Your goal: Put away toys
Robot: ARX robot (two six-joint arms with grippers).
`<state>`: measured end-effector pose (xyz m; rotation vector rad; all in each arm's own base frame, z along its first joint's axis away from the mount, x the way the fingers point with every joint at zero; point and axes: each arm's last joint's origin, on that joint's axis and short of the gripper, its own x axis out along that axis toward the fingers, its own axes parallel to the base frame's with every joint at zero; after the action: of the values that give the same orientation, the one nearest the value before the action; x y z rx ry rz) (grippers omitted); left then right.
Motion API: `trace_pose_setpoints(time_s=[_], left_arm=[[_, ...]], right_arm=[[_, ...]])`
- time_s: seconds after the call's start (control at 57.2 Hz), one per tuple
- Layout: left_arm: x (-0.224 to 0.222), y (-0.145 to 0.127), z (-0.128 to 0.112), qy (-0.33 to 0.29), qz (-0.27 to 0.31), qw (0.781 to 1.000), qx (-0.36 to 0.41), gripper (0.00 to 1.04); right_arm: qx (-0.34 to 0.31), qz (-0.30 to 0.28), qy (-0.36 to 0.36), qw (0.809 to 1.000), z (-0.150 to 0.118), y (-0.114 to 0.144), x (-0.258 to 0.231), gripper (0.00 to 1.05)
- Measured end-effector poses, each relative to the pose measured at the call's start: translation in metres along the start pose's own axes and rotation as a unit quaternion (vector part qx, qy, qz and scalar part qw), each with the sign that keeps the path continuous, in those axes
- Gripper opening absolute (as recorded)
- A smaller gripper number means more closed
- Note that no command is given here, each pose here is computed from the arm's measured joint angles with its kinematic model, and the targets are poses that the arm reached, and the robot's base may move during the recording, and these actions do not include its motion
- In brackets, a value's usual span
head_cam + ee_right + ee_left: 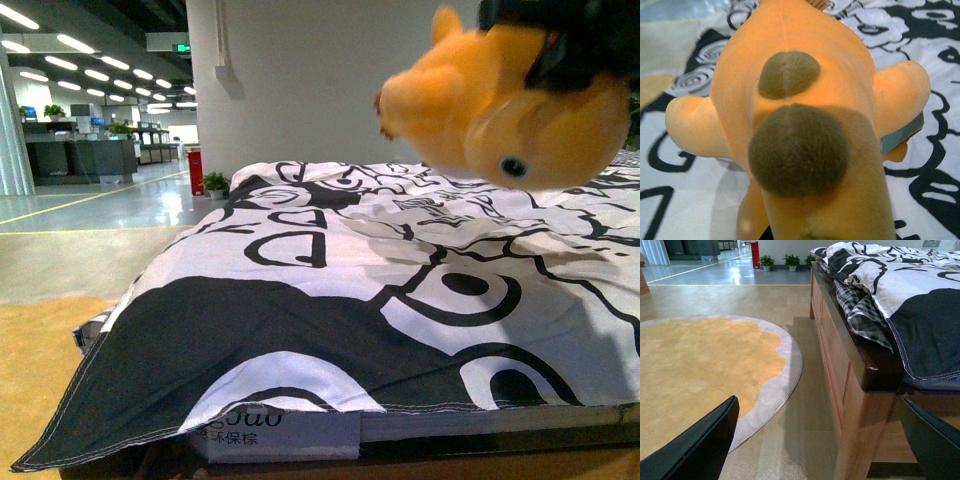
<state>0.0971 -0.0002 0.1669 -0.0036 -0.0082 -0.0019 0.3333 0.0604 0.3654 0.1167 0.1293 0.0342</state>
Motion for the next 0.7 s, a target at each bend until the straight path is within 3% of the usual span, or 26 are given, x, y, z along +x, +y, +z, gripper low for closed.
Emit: trace_pose_setpoints(time_s=[0.21, 0.49, 0.7], left_arm=[[0.0, 0.0, 0.0, 0.0, 0.0, 1.0, 0.0, 0.98], [0.0, 0.0, 0.0, 0.0, 0.0, 1.0, 0.0, 0.98], [0.0, 0.0, 0.0, 0.0, 0.0, 1.0, 0.0, 0.98]], right_arm=[[0.043, 0.04, -0.067, 0.996, 0.018, -0.039, -0.058, 0.07], [0.097, 0.087, -0.074, 0.989, -0.022, -0.06, -0.124, 0.07], [0.149, 0.066, -0.127, 0.979, -0.045, -0.074, -0.18, 0.07]])
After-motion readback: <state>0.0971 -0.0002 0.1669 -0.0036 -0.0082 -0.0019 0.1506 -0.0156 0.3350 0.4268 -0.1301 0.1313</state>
